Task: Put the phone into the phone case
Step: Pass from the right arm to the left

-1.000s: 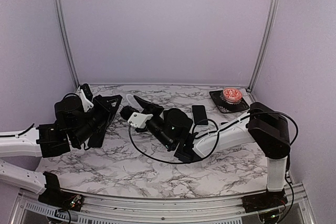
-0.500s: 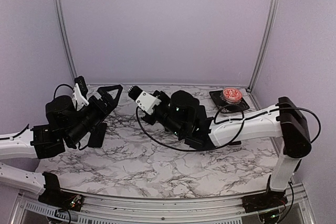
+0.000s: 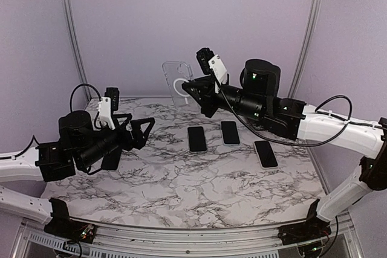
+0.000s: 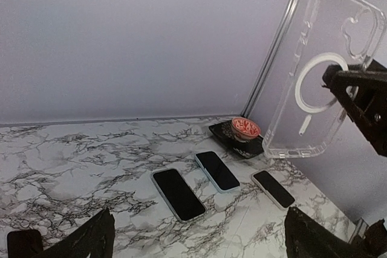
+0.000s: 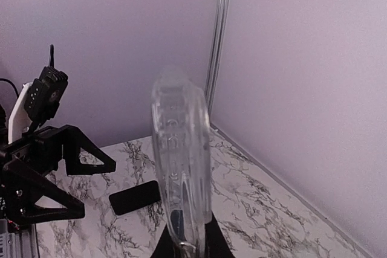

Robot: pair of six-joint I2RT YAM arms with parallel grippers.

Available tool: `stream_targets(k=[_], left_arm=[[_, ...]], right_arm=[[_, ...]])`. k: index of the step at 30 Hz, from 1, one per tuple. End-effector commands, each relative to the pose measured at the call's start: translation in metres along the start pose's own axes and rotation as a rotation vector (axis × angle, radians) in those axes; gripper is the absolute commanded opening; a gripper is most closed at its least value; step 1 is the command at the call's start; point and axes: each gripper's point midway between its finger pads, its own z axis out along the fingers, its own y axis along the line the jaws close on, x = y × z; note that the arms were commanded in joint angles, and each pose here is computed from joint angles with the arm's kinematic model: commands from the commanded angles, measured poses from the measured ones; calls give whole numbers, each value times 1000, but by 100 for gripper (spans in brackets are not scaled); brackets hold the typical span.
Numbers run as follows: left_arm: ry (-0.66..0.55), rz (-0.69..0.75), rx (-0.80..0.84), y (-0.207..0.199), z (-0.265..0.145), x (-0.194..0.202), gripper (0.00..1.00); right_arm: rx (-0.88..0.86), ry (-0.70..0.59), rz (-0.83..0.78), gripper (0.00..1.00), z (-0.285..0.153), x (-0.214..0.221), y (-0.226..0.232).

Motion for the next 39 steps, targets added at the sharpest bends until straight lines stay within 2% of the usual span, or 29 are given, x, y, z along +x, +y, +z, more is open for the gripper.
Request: stream_targets(k=[1, 5, 8, 10, 13, 18, 19, 23, 27, 31, 32, 35, 39], left_arm=[[112, 122, 224, -45, 1, 18, 99], [151, 141, 382, -73, -6, 24, 99], [118, 167, 490, -87, -22, 15, 99], [77, 183, 562, -94, -37, 5, 98], [40, 211, 626, -100, -51, -1, 96], [62, 250, 707, -118, -51, 5, 88], [64, 257, 700, -119, -47, 5, 85], [56, 284, 696, -126, -38, 1, 61], [67, 287, 695, -136, -24, 1, 52], [45, 260, 707, -144, -19, -5, 37], [25, 249, 716, -146, -20, -9, 31], [13, 234, 724, -147, -20, -11, 1], [16, 217, 710, -143, -21, -9, 0]], right_arm=[[-111, 64, 165, 0, -13, 8, 4], [-230, 22, 124, 0, -25, -6, 23], [-445, -69, 48, 0, -52, -25, 57], [-519, -122, 11, 0, -66, -35, 69], [-590, -158, -4, 0, -74, -41, 79], [-638, -147, 27, 0, -70, -42, 84], [-657, -150, 29, 0, -72, -42, 87], [-682, -183, 83, 0, -73, -43, 90], [-709, -196, 144, 0, -69, -40, 93], [-718, -165, 181, 0, -62, -27, 95], [-723, -159, 190, 0, -62, -25, 95], [-726, -159, 202, 0, -62, -23, 96], [-712, -148, 199, 0, -60, -21, 94]])
